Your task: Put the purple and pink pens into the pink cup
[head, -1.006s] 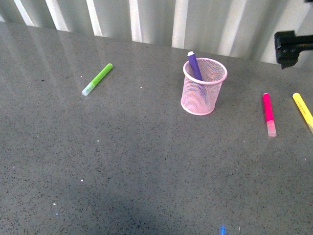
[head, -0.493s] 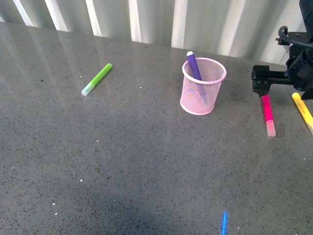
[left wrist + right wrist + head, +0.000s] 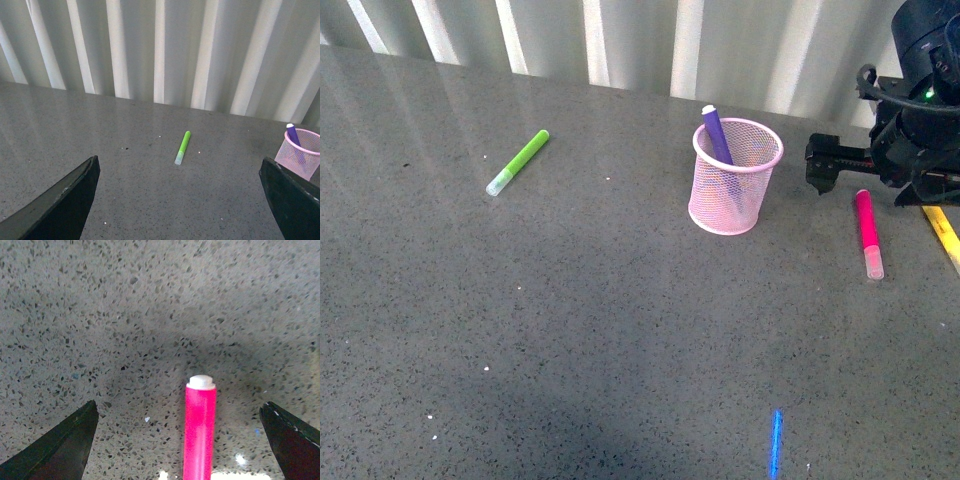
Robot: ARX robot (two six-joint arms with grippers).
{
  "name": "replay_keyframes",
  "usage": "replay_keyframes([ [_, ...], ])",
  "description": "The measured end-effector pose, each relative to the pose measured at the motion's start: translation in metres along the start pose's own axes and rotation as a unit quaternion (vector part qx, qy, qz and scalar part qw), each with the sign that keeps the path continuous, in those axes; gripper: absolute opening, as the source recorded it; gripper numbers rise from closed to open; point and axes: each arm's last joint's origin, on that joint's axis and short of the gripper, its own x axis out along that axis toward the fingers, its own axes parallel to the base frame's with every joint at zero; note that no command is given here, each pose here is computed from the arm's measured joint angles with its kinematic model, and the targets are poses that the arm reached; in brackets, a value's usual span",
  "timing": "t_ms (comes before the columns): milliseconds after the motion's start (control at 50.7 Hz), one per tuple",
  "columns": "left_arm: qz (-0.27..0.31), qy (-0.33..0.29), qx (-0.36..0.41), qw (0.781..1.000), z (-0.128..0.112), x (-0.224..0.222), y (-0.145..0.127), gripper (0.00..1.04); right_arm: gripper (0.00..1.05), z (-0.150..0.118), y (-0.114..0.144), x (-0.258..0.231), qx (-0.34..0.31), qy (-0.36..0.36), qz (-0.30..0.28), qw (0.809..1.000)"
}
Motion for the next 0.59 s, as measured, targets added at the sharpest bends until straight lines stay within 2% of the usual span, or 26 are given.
replay_keyframes([
  [276, 0.0, 0.0, 0.0, 1.0, 0.0, 0.0, 0.0, 0.98, 0.97, -0.01, 0.004, 0.006, 0.008, 0.005, 0.003, 1.0],
  [454, 0.0, 0.0, 0.0, 1.0, 0.0, 0.0, 0.0, 0.98, 0.73, -0.01, -0.001, 0.007, 0.013, 0.003, -0.003, 1.0],
  [513, 0.0, 0.0, 0.0, 1.0, 0.0, 0.0, 0.0, 0.98, 0.61, -0.01, -0.004, 0.007, 0.016, 0.002, -0.006, 1.0],
  [592, 0.0, 0.0, 0.0, 1.0, 0.0, 0.0, 0.0, 0.98, 0.51, -0.01, -0.006, 0.006, 0.018, 0.001, -0.006, 1.0],
])
